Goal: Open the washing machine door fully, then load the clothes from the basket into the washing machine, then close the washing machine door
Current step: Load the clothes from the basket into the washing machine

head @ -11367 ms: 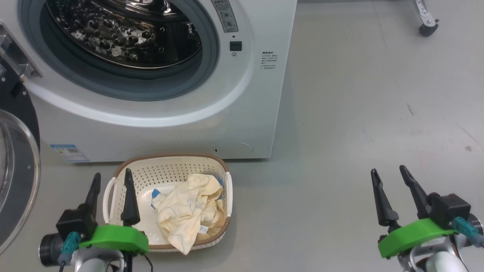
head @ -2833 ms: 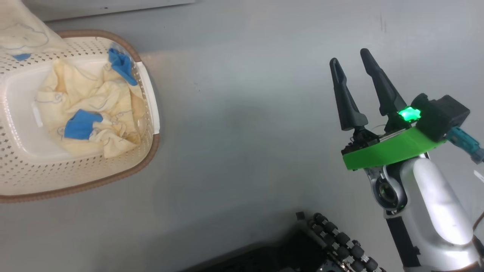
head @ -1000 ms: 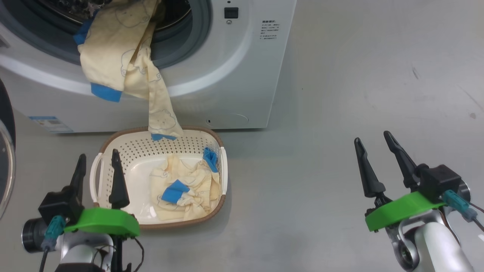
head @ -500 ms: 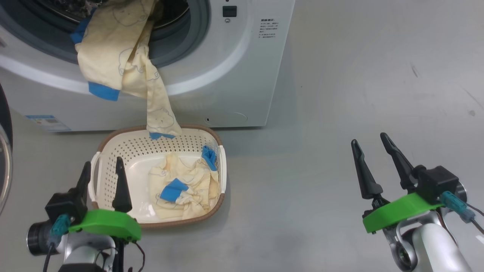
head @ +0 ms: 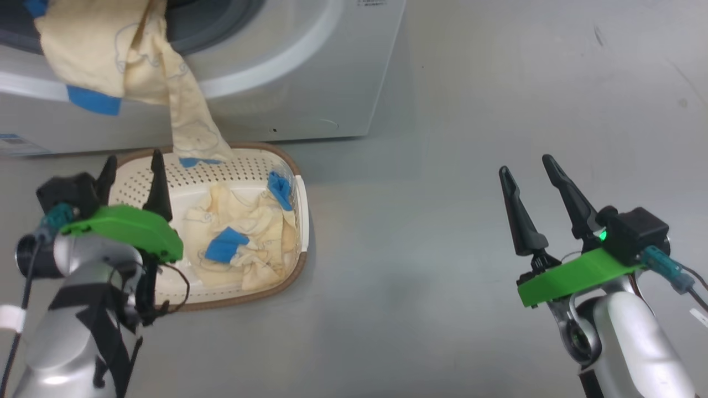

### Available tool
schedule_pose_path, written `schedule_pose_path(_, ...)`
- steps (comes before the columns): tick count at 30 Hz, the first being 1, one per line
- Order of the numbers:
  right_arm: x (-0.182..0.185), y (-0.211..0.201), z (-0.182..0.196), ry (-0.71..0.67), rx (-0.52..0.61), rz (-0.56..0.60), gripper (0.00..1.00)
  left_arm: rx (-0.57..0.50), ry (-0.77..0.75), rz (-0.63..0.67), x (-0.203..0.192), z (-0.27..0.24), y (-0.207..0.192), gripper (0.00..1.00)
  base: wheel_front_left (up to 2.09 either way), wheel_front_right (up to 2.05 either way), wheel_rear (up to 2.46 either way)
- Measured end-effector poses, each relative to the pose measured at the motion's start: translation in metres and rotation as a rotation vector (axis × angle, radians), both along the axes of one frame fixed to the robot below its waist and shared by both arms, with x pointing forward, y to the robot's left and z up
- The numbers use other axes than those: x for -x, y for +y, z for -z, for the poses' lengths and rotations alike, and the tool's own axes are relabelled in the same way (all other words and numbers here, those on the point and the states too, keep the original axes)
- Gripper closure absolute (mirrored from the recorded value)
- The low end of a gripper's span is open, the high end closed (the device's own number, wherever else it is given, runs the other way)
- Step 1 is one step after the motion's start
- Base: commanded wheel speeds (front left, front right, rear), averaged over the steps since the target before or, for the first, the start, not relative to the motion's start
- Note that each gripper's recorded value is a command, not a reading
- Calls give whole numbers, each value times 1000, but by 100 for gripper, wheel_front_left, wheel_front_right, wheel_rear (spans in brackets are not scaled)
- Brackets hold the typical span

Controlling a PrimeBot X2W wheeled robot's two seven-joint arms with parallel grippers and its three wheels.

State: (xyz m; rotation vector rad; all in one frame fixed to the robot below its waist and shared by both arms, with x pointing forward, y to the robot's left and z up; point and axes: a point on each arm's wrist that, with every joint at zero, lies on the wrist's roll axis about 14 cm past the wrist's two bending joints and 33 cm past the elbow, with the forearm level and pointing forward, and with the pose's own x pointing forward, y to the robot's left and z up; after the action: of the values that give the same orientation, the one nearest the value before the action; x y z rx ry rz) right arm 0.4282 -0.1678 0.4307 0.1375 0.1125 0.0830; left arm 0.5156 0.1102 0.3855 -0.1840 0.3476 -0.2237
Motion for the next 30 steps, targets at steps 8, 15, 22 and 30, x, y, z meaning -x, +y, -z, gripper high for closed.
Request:
schedule_pose_path(8,-16,-15,18,32,-11,39,0,23,115,57,-51,44,-17,0,0,0,0)
schedule_pose_path(15,-18,-27,36,75,-12,71,0,36,219,98,-78,84,-36,0,0,0,0)
schedule_pose_path(22,-18,-35,46,103,-17,96,0,48,262,99,-101,104,-47,0,0,0,0)
schedule_pose_path(30,-20,-39,47,102,-20,105,0,41,306,73,-109,116,-46,100,0,0,0)
